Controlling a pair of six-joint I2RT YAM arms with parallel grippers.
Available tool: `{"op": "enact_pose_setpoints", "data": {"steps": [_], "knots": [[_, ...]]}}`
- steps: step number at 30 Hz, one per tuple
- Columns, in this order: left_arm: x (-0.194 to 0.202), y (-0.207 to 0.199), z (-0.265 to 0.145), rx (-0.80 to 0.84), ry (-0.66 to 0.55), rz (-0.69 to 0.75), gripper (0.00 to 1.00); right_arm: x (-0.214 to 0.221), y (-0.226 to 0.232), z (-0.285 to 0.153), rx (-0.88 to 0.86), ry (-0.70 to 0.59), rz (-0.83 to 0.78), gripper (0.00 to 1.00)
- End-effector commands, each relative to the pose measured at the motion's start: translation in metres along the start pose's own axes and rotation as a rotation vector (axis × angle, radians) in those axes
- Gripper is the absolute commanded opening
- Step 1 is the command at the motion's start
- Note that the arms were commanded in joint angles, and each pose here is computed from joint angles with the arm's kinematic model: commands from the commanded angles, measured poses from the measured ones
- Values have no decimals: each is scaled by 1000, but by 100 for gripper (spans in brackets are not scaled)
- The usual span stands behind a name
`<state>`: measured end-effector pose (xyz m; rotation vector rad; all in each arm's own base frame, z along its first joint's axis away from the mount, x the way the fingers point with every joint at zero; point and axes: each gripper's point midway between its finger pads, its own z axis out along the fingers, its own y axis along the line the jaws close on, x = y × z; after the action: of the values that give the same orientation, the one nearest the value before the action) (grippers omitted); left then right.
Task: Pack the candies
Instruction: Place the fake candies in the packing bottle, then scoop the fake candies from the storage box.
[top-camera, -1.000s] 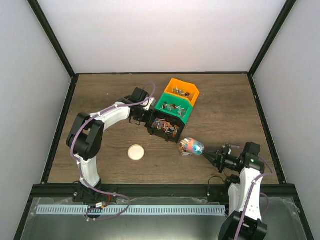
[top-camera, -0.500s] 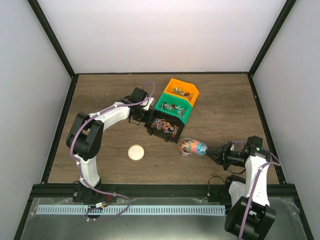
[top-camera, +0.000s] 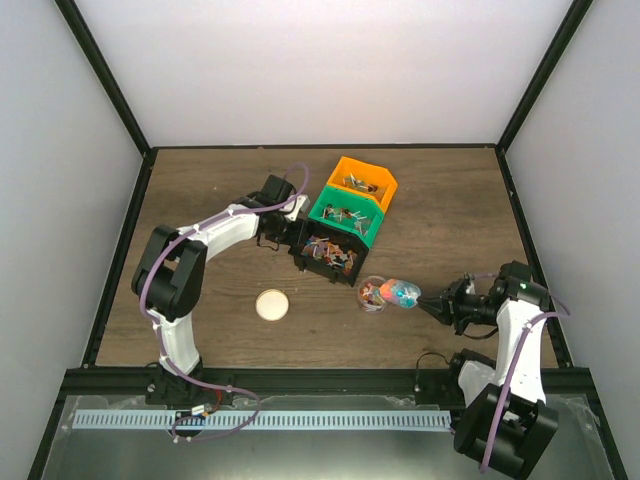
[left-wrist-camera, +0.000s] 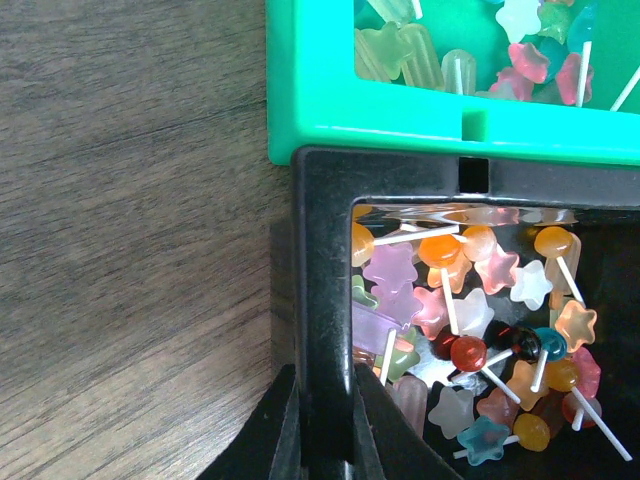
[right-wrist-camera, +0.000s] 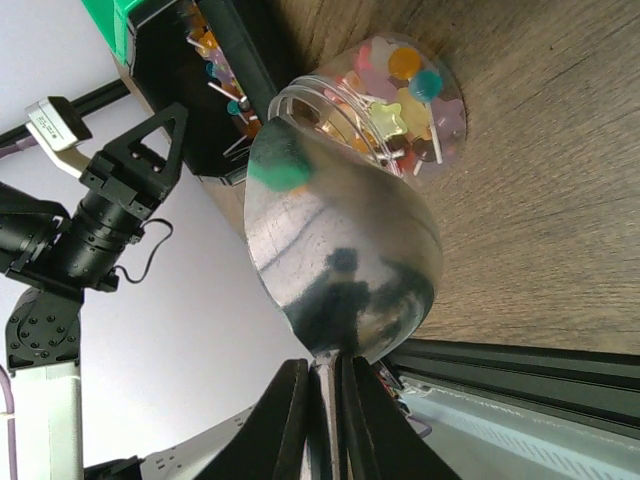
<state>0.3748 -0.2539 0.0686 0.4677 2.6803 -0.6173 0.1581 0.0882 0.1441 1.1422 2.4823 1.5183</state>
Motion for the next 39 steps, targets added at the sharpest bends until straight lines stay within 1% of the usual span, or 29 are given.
{"op": "enact_pose_setpoints", "data": {"steps": [1, 7, 17, 22, 28, 32, 34, 37, 39], "knots": [[-14, -9, -14, 44, -58, -22, 9, 1, 0, -4, 17, -13, -11, 1], [-14, -8, -13, 46, -56, -24, 9, -2, 9, -8, 28, -27, -33, 1], [-15, -6, -12, 47, -54, -28, 9, 1, 13, -7, 181, -21, -46, 1], [-16, -4, -13, 46, -57, -35, 9, 0, 26, -10, 218, -33, -76, 1], [-17, -5, -15, 63, -60, -44, 9, -3, 57, -14, 172, -27, -133, 1], [-18, -7, -16, 71, -61, -40, 9, -26, 83, -12, 137, -45, -160, 1], [-19, -10, -19, 84, -59, -17, 10, -42, 102, -8, 85, -50, -171, 1], [-22, -20, -27, 122, -71, 35, 20, -64, 130, -1, 3, -49, -188, 1], [-24, -18, -35, 90, -88, 67, 25, -80, 143, 2, -17, -59, -194, 1]]}}
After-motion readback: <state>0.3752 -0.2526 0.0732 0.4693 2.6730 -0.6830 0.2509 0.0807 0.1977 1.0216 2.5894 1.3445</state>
